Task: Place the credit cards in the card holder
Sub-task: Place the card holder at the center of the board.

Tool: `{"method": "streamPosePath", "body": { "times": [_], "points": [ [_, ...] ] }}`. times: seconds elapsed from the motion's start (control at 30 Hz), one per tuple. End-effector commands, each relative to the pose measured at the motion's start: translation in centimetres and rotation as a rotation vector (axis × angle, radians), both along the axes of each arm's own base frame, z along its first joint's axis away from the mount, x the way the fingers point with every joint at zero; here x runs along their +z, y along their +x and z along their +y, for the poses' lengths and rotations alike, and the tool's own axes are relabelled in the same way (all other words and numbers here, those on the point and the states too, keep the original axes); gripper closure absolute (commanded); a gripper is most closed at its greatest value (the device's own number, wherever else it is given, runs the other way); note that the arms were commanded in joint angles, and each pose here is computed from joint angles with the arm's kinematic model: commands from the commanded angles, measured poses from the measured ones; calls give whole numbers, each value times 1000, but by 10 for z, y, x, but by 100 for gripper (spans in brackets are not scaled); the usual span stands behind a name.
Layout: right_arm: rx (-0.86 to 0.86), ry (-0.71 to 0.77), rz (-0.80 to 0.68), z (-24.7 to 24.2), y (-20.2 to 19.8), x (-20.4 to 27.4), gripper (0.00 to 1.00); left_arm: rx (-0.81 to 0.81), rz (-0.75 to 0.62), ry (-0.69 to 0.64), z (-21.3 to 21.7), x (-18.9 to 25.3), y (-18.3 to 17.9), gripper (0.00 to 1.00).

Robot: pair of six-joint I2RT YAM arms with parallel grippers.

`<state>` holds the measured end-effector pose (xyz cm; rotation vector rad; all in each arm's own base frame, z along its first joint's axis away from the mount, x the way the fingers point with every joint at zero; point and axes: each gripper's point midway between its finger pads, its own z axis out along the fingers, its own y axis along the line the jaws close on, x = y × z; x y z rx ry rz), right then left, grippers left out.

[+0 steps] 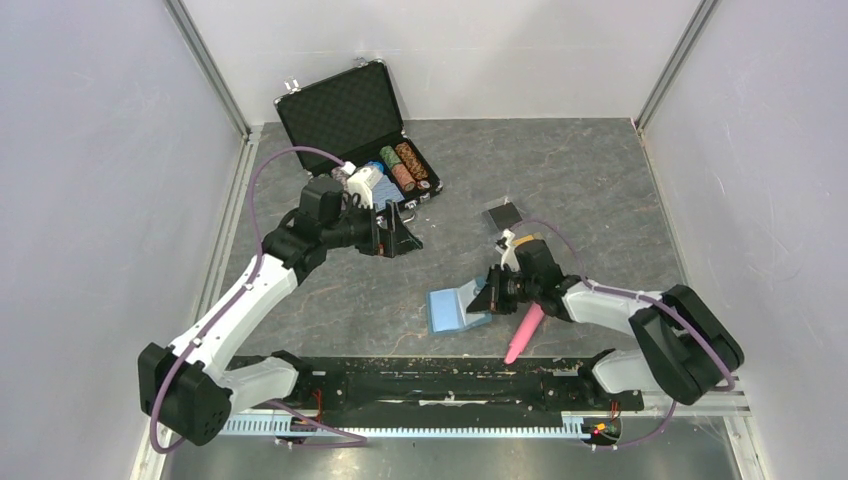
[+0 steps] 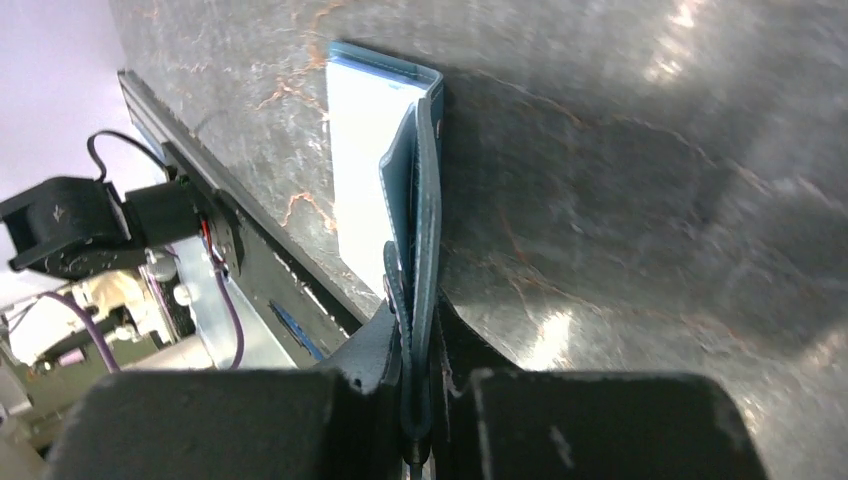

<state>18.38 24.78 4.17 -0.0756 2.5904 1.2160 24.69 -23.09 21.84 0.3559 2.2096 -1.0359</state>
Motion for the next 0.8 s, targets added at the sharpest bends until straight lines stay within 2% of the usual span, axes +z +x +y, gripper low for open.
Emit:
{"method": "streamPosePath", "body": {
  "times": [0.0, 0.07, 0.1, 0.13, 0.2, 0.3, 0.47, 0.6, 0.77],
  "points": [
    [-177, 48, -50, -4, 18, 11, 100, 15, 15, -62, -9, 14, 7, 0],
    [-210, 37, -38, -8, 17, 8, 99, 21, 19, -69, -10, 17, 9, 0],
    [-224, 23, -28, -11, 17, 6, 95, 22, 14, -71, -11, 20, 10, 0],
    [-240, 9, -19, -13, 17, 4, 86, 24, 9, -72, -11, 22, 12, 0],
    [-267, -20, 10, -19, 14, -2, 81, 22, -11, -79, -12, 27, 15, 0],
    [-312, -9, 21, -24, 11, -3, 65, 51, -45, -89, -11, 32, 22, 0],
    [-346, -47, -5, -31, 16, 0, 51, 91, -58, -71, -8, 30, 29, 0],
    [-379, -47, -39, -33, 23, 17, 39, 75, 35, -95, -15, 17, 22, 0],
    [-441, -94, -116, -45, 38, 50, 29, -94, 224, -92, -31, -8, -5, 0]
  ]
}}
